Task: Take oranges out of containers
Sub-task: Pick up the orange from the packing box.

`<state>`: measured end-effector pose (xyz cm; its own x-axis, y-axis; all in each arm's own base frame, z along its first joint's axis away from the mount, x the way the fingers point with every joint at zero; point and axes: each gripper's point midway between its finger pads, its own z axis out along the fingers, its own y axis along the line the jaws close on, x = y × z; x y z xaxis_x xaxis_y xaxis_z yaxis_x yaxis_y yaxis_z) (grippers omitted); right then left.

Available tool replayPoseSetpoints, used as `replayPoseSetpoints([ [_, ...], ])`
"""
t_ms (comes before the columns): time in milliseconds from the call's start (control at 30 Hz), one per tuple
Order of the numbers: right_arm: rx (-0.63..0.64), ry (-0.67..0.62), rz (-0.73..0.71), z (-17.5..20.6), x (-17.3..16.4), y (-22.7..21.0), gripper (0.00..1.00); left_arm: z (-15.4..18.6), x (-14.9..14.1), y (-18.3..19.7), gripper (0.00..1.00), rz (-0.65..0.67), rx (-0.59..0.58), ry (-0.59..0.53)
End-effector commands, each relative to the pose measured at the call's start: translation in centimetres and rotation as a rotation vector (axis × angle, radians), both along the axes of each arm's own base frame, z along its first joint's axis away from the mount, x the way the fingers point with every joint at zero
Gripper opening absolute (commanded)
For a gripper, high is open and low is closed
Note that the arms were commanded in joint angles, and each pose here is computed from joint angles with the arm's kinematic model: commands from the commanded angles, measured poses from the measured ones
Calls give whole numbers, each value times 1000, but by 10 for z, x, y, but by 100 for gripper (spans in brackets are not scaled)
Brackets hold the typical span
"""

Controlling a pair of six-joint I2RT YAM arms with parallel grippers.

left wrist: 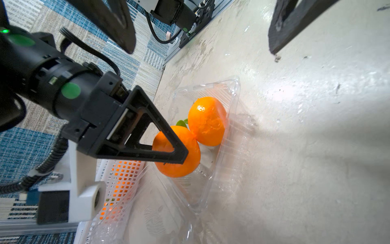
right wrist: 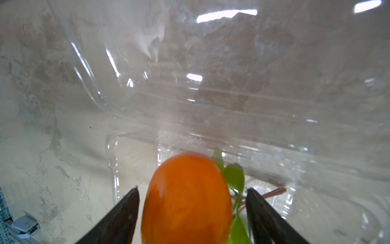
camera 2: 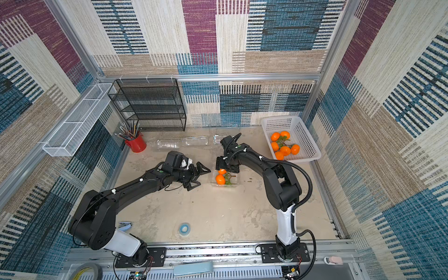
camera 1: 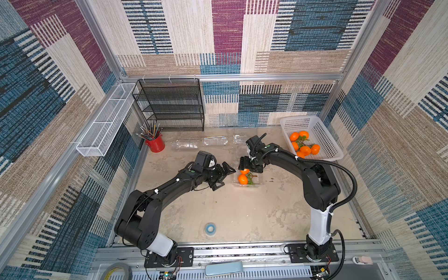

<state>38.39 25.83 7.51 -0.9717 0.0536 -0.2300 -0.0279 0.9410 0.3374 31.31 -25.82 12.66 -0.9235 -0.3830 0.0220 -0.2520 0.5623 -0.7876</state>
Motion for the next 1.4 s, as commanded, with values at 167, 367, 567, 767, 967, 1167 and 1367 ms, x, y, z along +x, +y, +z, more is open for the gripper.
replayPoseSetpoints([
  [167,-64,0,-2,-12,-4,-7,69,-3,-3,7,99,10,10,-7],
  [367,-48,-20,-9,-3,0,-4,63,-10,-4,4,99,9,-6,39],
  [567,-48,-32,-13,10,-1,-5,60,-9,-13,10,99,23,-4,32],
  [767,-32,-44,-21,20,-6,-8,58,-15,-19,11,99,21,-8,48],
  [967,-10,-57,-25,30,-9,-8,58,0,-6,4,99,2,-8,21],
  [1167,18,-98,-36,51,0,-5,57,23,7,-2,99,-14,-9,-16],
  [1367,52,-126,-42,72,12,-2,57,45,15,-7,99,-22,-18,-49],
])
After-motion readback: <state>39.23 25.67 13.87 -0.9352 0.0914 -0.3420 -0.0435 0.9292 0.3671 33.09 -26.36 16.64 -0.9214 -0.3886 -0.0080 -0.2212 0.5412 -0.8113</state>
